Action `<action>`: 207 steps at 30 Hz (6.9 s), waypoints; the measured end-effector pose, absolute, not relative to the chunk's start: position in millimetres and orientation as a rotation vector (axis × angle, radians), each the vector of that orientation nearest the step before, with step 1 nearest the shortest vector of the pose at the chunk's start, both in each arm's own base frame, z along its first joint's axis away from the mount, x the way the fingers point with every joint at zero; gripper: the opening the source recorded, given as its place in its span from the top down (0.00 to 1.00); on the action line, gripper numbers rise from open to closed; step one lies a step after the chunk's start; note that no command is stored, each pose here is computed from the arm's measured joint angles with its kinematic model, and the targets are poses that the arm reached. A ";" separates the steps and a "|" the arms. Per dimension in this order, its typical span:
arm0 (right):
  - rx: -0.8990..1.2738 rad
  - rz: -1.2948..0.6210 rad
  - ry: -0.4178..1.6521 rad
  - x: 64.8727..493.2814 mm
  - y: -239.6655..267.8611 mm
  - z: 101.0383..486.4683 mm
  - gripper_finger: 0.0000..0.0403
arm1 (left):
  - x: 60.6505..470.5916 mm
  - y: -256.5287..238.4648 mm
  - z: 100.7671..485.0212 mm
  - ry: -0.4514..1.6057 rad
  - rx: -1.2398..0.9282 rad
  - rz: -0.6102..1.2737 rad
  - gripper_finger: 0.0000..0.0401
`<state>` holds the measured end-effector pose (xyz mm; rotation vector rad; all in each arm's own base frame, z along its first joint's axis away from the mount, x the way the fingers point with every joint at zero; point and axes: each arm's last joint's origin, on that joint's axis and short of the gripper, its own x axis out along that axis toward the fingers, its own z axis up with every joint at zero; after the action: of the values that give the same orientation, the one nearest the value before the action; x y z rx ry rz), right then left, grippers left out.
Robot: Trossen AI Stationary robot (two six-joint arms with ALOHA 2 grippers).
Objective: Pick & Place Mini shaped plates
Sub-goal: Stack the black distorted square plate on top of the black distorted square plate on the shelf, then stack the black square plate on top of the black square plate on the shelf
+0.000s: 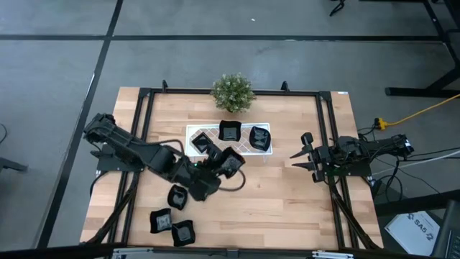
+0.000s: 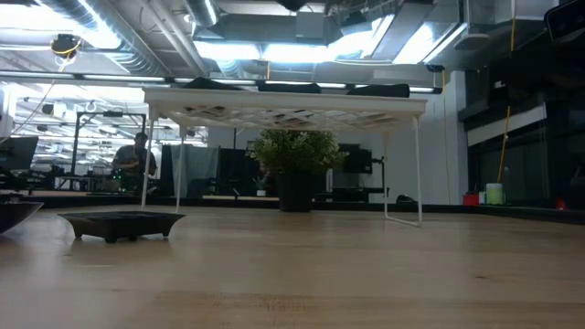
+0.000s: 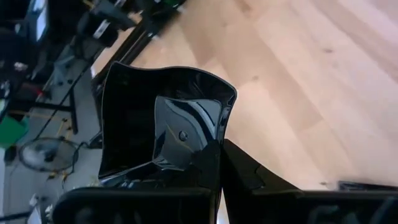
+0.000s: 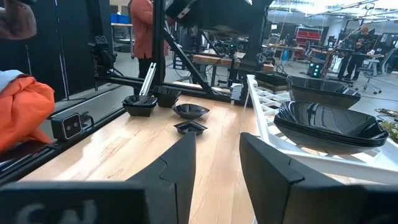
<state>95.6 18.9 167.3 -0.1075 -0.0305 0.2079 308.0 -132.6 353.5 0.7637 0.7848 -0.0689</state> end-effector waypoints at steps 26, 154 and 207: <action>-0.107 0.208 -0.031 95.6 19.0 167.3 0.69 | 334.3 -34.0 351.5 0.854 0.331 0.279 1.00; -0.107 0.208 -0.030 95.6 18.9 167.3 0.69 | 269.4 -169.4 159.4 1.190 0.356 -0.202 0.78; -0.107 0.208 -0.031 95.6 19.0 167.4 0.69 | 292.0 -184.9 193.2 1.159 0.430 -0.180 1.00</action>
<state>95.6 19.0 167.4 -0.1072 -0.0307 0.2082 292.0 -184.9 193.2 0.4301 1.1588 -0.1803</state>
